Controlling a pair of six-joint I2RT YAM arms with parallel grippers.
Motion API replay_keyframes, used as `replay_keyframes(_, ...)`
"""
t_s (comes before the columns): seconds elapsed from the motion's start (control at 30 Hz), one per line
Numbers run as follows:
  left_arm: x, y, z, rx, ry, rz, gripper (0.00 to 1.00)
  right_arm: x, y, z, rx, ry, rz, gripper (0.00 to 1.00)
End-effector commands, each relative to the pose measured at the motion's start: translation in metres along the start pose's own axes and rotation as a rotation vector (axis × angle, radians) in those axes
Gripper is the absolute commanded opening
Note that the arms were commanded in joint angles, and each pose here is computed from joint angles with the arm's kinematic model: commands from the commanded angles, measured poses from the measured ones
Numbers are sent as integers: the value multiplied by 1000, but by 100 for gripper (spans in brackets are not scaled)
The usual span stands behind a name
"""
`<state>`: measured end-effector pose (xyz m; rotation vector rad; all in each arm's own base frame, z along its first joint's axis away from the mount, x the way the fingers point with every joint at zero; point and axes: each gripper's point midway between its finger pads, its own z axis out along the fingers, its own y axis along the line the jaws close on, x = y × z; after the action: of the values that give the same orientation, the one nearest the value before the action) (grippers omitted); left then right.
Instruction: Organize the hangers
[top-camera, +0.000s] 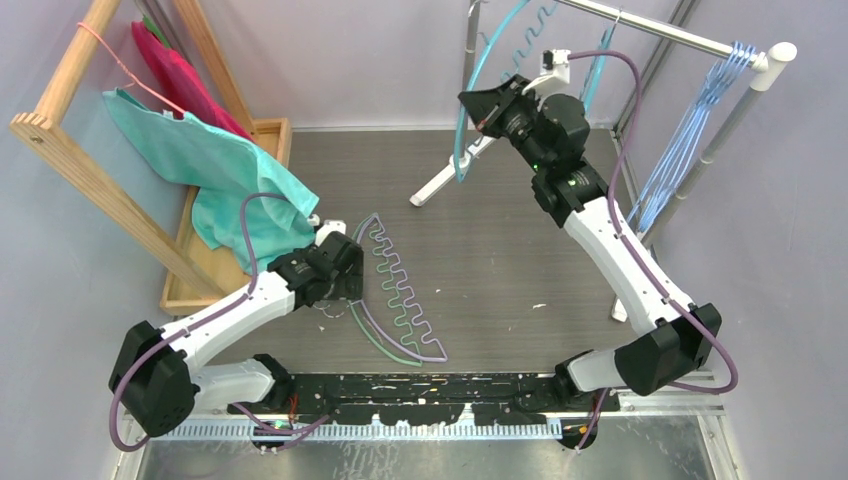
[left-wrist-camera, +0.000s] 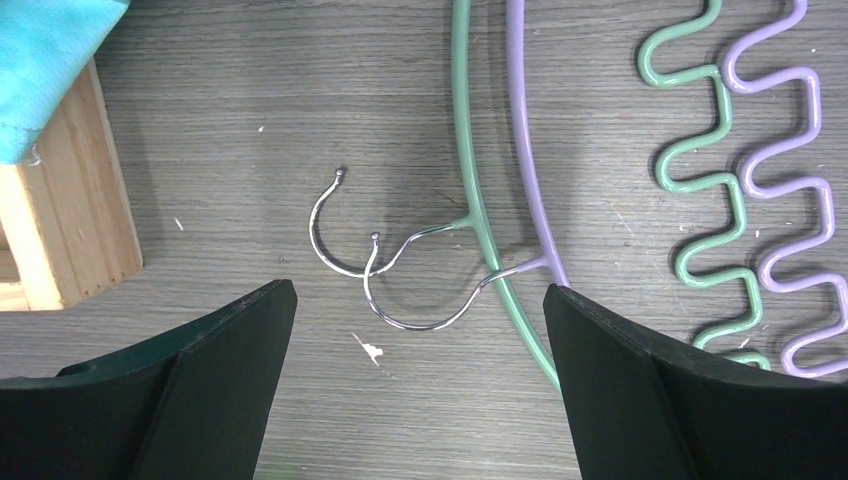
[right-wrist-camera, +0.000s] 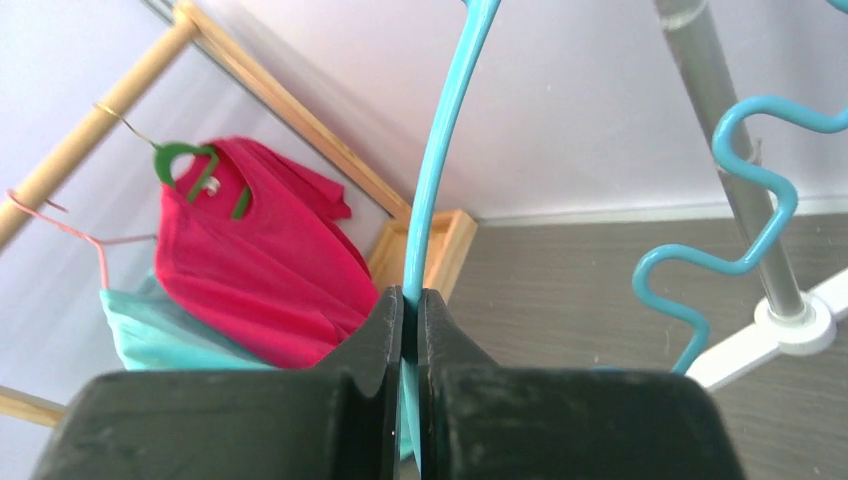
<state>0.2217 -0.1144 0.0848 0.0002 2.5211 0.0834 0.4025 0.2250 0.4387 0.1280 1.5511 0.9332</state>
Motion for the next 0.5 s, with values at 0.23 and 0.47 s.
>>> replay_keyframes(0.23, -17, 7, -12, -22, -61, 10, 98, -120, 22, -19, -149, -348, 114, 1)
replay_keyframes(0.47, -12, 10, -10, -28, -54, 14, 98, -131, -4, -25, -61, -404, 151, 1)
